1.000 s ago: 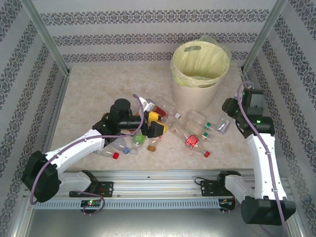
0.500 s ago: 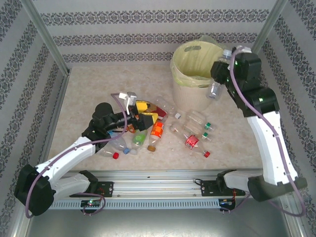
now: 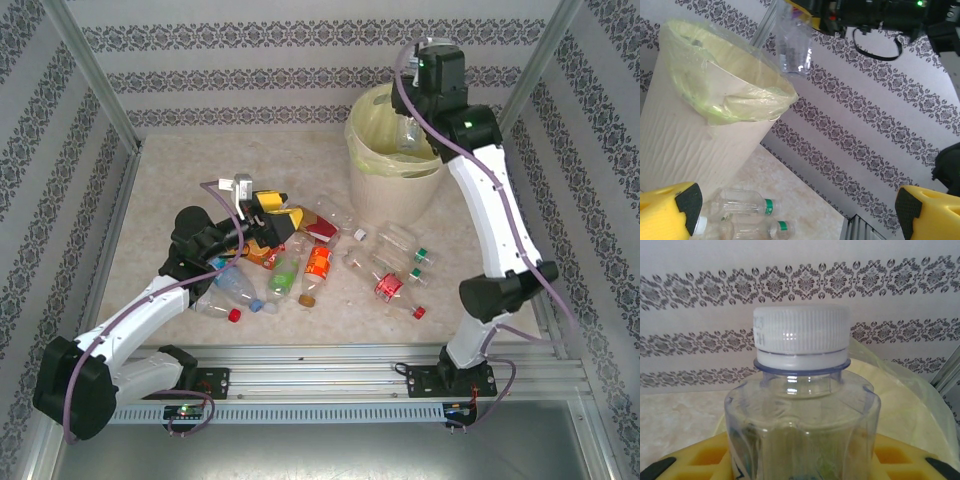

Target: Put the plastic bottles in the bin

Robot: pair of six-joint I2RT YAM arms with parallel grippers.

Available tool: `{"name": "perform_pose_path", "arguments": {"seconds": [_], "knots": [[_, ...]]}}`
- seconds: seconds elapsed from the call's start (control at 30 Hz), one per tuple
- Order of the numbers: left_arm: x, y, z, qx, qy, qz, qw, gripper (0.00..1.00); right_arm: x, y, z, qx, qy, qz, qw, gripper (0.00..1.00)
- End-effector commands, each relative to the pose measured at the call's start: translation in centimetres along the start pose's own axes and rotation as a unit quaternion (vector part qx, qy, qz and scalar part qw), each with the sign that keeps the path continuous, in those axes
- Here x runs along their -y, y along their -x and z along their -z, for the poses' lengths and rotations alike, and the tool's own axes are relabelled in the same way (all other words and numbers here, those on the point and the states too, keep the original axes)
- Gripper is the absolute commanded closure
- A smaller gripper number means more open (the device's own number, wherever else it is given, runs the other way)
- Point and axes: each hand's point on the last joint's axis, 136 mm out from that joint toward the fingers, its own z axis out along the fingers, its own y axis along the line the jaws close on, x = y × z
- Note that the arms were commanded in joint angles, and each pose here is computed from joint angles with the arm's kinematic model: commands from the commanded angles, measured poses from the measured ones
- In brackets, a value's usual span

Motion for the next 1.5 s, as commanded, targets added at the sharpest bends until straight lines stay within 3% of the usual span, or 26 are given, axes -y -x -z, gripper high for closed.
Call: {"name": "perform_pose_path", "arguments": {"seconds": [0.0, 0.3, 0.57, 0.7, 0.9, 1.17, 1.47], "knots": [[1.0, 1.6, 0.5, 0.029, -0.019, -0.016, 0.999, 0.0, 0.1, -0.6, -1.3, -0.019, -0.016, 0.037, 0.999, 0.56], [0.1, 1.1, 0.2, 0.012, -0.009, -0.013, 1.0, 0.0, -0.1, -7.3, -7.2, -0.139, 0.036, -0.002, 0.99, 0.54], [-0.6, 0.5, -0.1, -0.005, 0.001, -0.012, 1.0, 0.0, 0.4, -11.8, -9.1, -0.214, 0.047, -0.029, 0.975, 0.47], [-0.8, 0.2, -0.2, -0.01, 0.003, -0.009, 1.0, 0.0, 0.3, -12.0, -9.0, -0.217, 0.052, -0.035, 0.974, 0.33], [-1.0, -0.2, -0.4, -0.021, 0.001, -0.007, 1.0, 0.0, 0.4, -10.6, -7.8, -0.202, 0.055, -0.036, 0.977, 0.23], [-0.8, -0.7, -0.7, -0.037, -0.012, -0.006, 0.999, 0.0, 0.8, -7.9, -4.0, -0.165, 0.066, -0.025, 0.984, 0.22], [-0.9, -2.4, -1.5, -0.088, -0.03, 0.019, 0.995, 0.0, 0.7, -8.2, 2.1, -0.138, 0.074, 0.027, 0.987, 0.27]]}}
